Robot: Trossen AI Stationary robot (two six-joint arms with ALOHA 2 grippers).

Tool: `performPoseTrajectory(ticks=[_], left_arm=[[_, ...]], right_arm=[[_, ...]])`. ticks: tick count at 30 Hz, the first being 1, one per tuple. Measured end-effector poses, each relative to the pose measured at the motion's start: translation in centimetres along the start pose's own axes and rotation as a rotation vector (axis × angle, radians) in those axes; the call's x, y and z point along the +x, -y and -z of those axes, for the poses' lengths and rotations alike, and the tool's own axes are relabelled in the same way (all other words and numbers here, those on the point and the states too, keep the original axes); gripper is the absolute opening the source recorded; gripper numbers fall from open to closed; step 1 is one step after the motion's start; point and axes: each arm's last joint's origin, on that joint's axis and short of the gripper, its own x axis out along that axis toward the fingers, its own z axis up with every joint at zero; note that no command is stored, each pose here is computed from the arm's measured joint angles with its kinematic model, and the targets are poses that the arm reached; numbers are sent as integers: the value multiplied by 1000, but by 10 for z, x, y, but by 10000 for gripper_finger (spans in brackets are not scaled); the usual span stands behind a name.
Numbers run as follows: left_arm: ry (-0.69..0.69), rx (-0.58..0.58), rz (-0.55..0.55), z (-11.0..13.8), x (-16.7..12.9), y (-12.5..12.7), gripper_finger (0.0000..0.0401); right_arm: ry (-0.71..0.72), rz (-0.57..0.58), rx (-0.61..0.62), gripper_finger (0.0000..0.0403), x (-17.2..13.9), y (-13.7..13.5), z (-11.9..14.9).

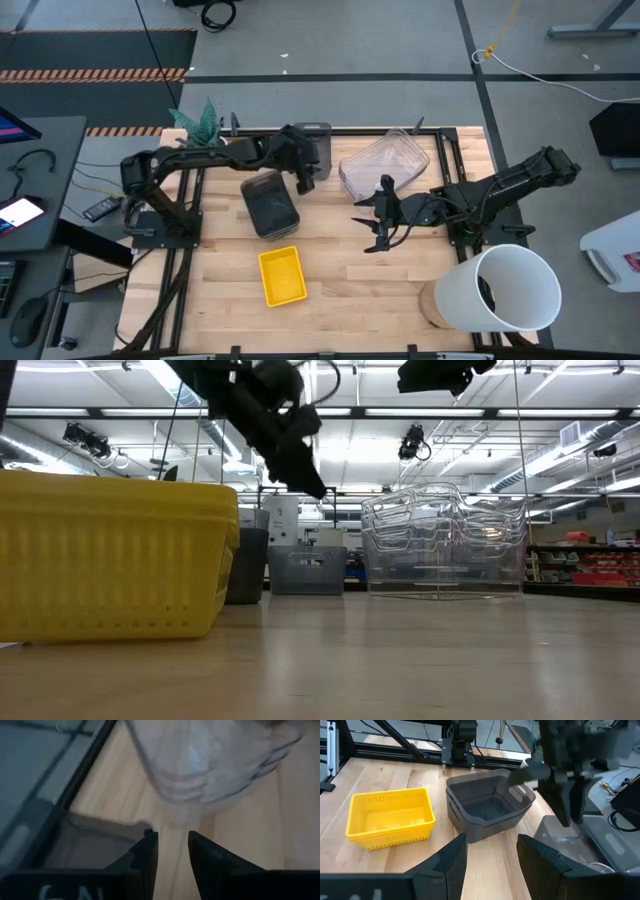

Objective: Stack baskets by color
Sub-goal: Stack the top black bin on top of the bottom black bins

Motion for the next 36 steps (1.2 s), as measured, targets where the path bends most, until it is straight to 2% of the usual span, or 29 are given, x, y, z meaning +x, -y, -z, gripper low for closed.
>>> performPoseTrajectory(ticks=[5, 14, 18, 22, 30, 36], left_arm=[[-79, -73, 31, 10, 19, -6, 111], [-207, -50, 14, -6, 33, -14, 84], [-282, -46, 13, -5, 40, -23, 79], [-303, -59, 14, -2, 47, -31, 95], [-406, -22, 75, 15, 62, -27, 141], [-453, 5, 82, 25, 74, -25, 150]], right_arm=[[4, 0, -6, 177, 0, 0, 0], [21, 11, -17, 177, 1, 2, -2], [20, 11, -18, 177, 1, 2, -2], [21, 11, -18, 177, 1, 2, -2], [18, 11, -20, 177, 1, 2, -2], [18, 11, -20, 177, 1, 2, -2]])
